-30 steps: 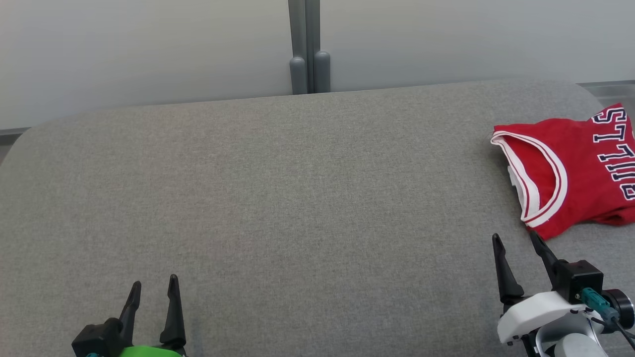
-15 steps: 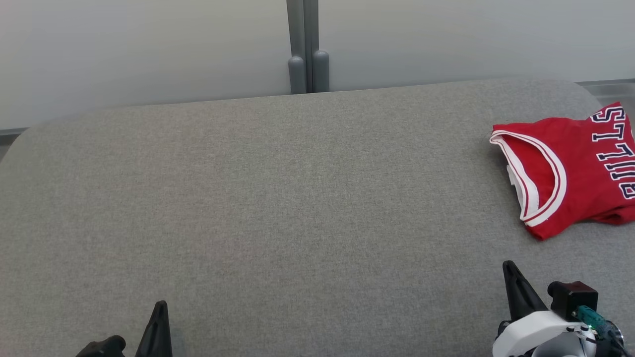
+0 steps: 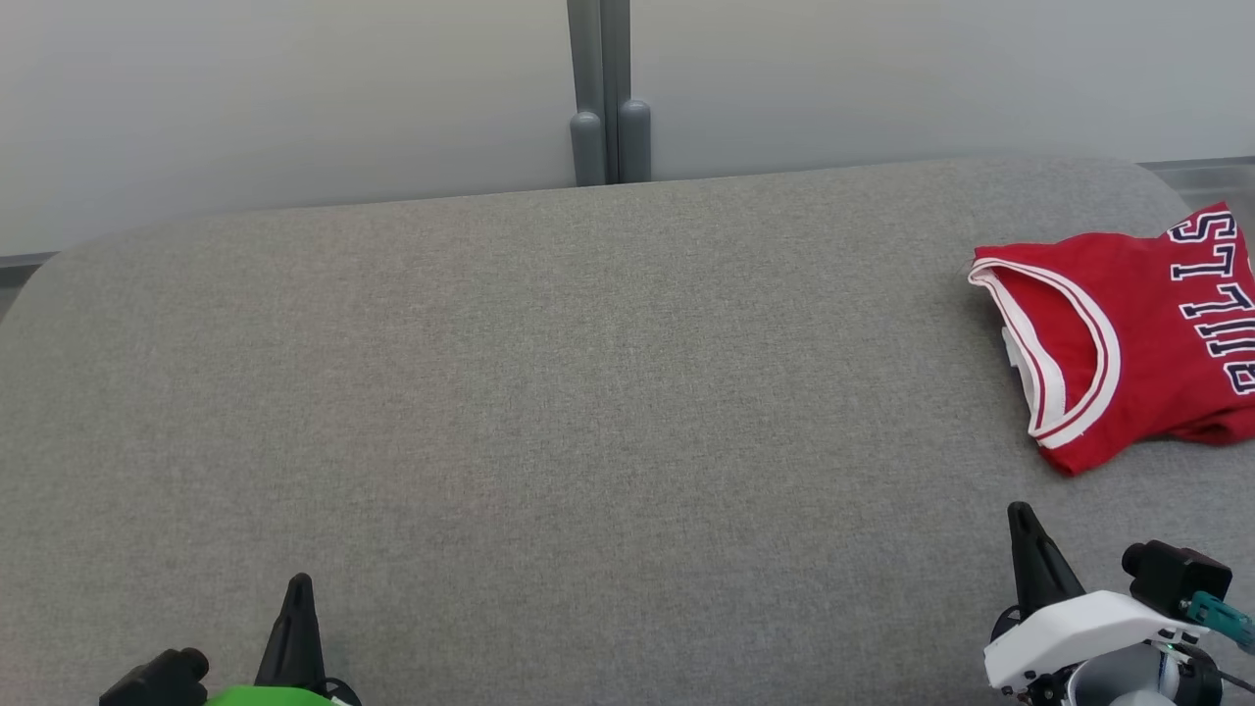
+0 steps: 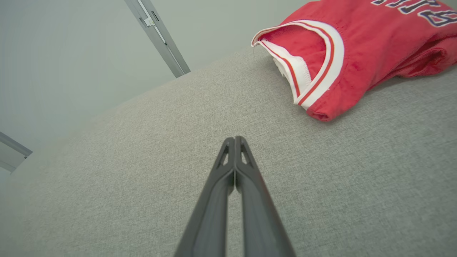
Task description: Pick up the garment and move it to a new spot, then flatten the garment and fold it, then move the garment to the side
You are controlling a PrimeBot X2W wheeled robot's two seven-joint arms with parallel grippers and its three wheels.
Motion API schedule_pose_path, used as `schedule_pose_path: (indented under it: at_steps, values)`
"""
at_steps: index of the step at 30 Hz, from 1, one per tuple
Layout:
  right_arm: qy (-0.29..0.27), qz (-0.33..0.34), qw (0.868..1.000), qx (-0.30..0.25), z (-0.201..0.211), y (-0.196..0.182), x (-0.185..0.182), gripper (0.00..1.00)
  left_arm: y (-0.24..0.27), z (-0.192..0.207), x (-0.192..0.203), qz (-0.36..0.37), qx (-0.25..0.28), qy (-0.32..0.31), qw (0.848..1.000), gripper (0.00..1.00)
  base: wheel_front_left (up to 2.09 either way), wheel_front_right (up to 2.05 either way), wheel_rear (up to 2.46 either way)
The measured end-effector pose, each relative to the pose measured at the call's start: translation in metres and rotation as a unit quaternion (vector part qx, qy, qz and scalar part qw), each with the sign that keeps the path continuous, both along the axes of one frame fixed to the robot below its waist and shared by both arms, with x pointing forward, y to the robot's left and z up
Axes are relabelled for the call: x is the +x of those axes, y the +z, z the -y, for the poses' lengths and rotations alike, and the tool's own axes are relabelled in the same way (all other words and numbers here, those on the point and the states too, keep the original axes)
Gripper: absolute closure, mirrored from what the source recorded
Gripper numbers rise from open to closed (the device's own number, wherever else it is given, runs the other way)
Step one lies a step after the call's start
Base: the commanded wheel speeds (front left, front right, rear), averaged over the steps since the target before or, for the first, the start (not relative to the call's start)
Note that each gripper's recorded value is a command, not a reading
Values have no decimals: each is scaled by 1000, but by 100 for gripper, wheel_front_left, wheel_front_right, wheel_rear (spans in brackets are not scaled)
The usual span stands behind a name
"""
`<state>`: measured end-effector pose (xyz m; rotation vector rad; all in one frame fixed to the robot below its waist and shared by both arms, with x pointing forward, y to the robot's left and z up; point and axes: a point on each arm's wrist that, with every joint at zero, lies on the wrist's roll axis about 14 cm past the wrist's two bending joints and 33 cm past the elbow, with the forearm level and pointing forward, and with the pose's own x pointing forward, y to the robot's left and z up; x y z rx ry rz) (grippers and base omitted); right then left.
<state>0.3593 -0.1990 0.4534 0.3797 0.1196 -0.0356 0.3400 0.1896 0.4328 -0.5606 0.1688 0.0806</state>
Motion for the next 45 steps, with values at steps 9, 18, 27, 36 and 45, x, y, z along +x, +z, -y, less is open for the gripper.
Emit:
schedule_pose_path:
  at_steps: [9, 18, 27, 36, 45]
  values:
    - [-19, -1, 997, 73, 3, 3, 2, 100, 5, -4, 6, 3, -62, 19, 998, 100, 0, 0, 0]
    - [-33, 4, 987, 155, 5, 9, 8, 100, 12, -6, 12, 10, -134, 34, 990, 100, 0, 0, 0]
    - [-43, 7, 976, 216, 6, 12, 10, 100, 18, -7, 17, 16, -183, 40, 982, 100, 0, 0, 0]
    - [-47, 10, 961, 271, 6, 16, 12, 100, 23, -8, 21, 22, -231, 47, 972, 100, 0, 0, 0]
    - [-50, 16, 945, 321, 5, 21, 16, 100, 30, -9, 27, 31, -273, 48, 960, 100, 0, 0, 0]
